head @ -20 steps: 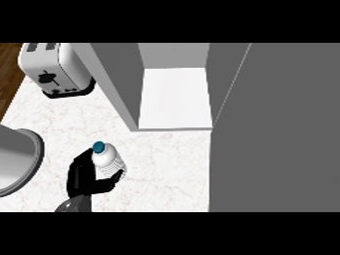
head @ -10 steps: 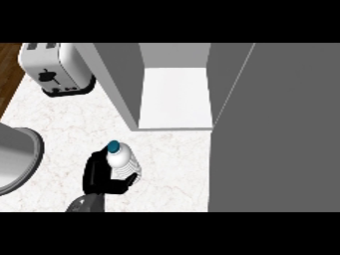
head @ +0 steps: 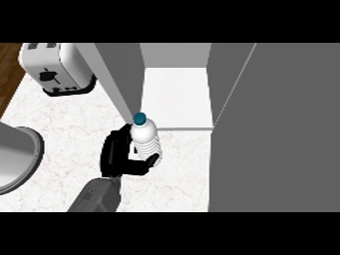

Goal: Pick up the bottled water, place it into the cabinet and close the cabinet

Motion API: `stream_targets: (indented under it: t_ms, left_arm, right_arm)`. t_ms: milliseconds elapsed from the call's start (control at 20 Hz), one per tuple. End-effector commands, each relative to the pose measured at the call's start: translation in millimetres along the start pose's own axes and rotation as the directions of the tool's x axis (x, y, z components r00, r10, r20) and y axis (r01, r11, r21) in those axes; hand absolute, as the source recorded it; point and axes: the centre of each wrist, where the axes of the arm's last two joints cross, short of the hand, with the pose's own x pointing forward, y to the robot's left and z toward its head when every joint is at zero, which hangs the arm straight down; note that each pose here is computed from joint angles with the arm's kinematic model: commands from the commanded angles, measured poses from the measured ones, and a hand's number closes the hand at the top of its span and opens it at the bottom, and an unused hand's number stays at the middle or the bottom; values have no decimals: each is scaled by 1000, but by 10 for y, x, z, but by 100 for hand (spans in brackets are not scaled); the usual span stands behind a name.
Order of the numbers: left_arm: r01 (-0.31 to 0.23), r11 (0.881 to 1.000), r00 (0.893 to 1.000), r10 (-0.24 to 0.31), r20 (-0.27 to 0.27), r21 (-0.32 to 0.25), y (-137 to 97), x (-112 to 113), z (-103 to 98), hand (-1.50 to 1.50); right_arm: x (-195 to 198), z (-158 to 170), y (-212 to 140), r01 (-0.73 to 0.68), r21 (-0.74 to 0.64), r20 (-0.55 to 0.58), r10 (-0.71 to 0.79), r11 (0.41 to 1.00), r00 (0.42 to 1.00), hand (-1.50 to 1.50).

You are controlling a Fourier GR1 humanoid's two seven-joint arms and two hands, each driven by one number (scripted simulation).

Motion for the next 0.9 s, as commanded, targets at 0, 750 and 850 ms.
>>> stream_targets:
  t_ms: [0,750,850]
  left_arm:
    - [107,994,993,-105,53,-37,-337,258,-207,150]
    - [283,959,959,-283,-5,17,-1358,756,-1034,150]
    - [295,954,955,-296,-1,58,-1210,641,-1060,150]
  right_arm:
    - [255,1,78,33,-7,29,-33,999,999,-150]
    - [219,-28,-154,15,-12,63,-14,1000,998,-150]
    - [150,-45,-201,24,4,78,-24,1000,997,-150]
